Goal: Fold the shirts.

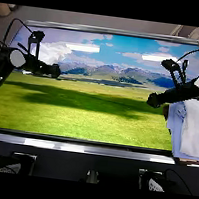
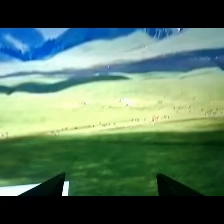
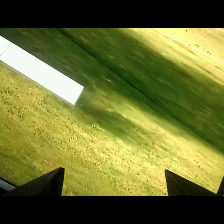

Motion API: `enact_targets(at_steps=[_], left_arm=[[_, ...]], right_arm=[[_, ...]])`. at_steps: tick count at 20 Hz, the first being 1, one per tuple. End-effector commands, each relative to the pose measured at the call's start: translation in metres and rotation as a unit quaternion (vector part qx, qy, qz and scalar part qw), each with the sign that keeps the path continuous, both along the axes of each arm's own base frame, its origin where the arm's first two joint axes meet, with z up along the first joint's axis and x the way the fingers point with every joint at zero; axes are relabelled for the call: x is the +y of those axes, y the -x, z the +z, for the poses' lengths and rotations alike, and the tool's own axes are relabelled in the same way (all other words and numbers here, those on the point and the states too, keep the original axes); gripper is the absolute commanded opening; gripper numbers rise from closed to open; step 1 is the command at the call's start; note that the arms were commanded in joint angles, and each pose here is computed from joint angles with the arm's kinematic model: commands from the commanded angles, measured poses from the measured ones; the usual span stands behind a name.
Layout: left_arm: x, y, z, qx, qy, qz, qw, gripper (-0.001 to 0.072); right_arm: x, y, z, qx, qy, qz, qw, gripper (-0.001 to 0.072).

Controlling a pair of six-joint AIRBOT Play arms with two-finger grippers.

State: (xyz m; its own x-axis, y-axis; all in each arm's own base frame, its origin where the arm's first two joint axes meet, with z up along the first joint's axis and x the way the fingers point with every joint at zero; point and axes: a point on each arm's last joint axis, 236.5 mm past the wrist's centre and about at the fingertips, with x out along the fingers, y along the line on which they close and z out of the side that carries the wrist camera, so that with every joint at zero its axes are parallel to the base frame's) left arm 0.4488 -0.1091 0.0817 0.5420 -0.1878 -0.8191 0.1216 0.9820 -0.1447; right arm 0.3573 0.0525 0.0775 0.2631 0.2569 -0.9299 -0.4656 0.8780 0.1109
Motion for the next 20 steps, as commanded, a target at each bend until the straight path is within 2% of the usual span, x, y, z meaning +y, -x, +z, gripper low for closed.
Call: enact_targets(at_steps=[1,4,7,9,13,15,20], left_arm=[[-0.024,-0.047,0.039,-0.126,0.052,0.005,0.991,0.072],[-0.009,-0.072,0.033,-0.135,0.044,0.046,0.989,0.072],[-0.003,-0.102,0.019,-0.143,-0.006,0.005,0.99,0.072],[0.007,-0.123,0.01,-0.144,-0.013,0.012,0.989,0.072],[0.058,-0.154,-0.034,-0.094,0.036,0.126,0.987,0.072],[0.089,-0.155,-0.055,-0.056,0.028,0.152,0.986,0.072],[0.151,-0.174,-0.104,0.014,0.1,0.283,0.954,0.0719]], right_arm=[[-0.01,-0.01,0.0,-0.021,0.021,-0.003,1.0,0.0694],[-0.02,-0.032,0.005,-0.069,0.041,-0.013,0.997,0.0694],[-0.022,-0.053,0.007,-0.104,0.042,-0.023,0.993,0.0693],[-0.022,-0.058,0.001,-0.102,0.041,-0.025,0.994,0.0693],[-0.021,-0.059,-0.013,-0.083,0.038,-0.023,0.996,0.0691],[-0.02,-0.058,-0.017,-0.074,0.038,-0.022,0.996,0.0671],[-0.01,-0.057,-0.017,-0.069,0.014,-0.023,0.997,0.0672]])
